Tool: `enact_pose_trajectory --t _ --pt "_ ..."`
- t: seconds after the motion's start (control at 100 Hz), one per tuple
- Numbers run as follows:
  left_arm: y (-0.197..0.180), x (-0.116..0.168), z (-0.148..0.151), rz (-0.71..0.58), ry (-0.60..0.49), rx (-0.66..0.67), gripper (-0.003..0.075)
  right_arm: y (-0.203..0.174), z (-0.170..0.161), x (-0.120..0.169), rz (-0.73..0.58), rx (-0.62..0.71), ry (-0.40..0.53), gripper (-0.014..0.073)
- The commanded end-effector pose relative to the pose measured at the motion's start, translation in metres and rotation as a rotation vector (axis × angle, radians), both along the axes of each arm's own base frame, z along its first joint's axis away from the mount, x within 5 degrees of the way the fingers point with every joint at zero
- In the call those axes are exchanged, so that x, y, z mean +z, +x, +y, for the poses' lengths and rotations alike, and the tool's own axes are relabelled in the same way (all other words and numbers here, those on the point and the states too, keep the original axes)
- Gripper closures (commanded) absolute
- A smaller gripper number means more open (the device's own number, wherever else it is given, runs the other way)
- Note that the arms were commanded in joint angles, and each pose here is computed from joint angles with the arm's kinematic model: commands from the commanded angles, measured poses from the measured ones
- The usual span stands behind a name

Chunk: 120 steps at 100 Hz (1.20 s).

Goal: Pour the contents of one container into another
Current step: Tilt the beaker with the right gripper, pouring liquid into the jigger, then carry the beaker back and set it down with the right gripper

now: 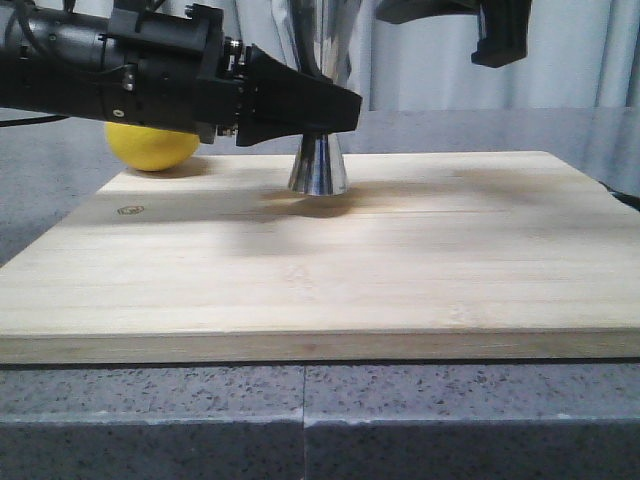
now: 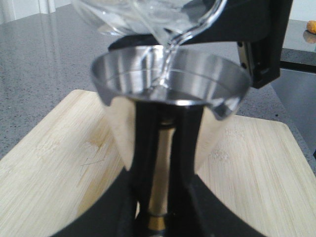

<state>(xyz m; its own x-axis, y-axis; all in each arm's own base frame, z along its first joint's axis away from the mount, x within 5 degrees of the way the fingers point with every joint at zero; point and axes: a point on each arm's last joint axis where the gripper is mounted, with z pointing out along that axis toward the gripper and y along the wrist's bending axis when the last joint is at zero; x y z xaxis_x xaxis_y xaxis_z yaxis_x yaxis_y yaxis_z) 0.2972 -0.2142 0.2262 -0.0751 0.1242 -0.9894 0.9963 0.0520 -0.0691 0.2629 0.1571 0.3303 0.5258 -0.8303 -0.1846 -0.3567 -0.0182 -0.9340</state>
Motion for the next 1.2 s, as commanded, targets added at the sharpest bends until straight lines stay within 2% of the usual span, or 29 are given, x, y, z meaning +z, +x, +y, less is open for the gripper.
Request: enact_pose_trajectory --t 0.0,0.41,0.64,0.79,1.19 --pt "-0.0071 0.0326 -0.0029 -0.032 -0.150 -0.055 0.0659 -0.0026 -0.0043 0.0231 -0.088 -0.022 0.006 0.0325" --pt "-0.0071 0.0326 -0.0029 -0.032 -0.150 -0.055 0.0659 -0.0026 -0.0044 0.0232 -0.087 -0.024 0.009 0.0325" --pt "-0.0071 0.0326 -0.0029 -0.032 -0.150 -0.055 0.0659 -0.0023 -0.0045 0.0239 -0.045 -0.050 0.082 0.0325" --pt "-0.0071 0.0326 -0.0029 -0.032 -0.150 -0.055 0.0659 -0.0022 -0.0045 0.0239 -0.039 -0.054 0.093 0.0325" --pt "-0.0071 0.0326 -0.0029 -0.032 -0.150 -0.055 0.0659 -0.0014 -0.0056 0.0245 0.114 -0.145 0.327 0.0325"
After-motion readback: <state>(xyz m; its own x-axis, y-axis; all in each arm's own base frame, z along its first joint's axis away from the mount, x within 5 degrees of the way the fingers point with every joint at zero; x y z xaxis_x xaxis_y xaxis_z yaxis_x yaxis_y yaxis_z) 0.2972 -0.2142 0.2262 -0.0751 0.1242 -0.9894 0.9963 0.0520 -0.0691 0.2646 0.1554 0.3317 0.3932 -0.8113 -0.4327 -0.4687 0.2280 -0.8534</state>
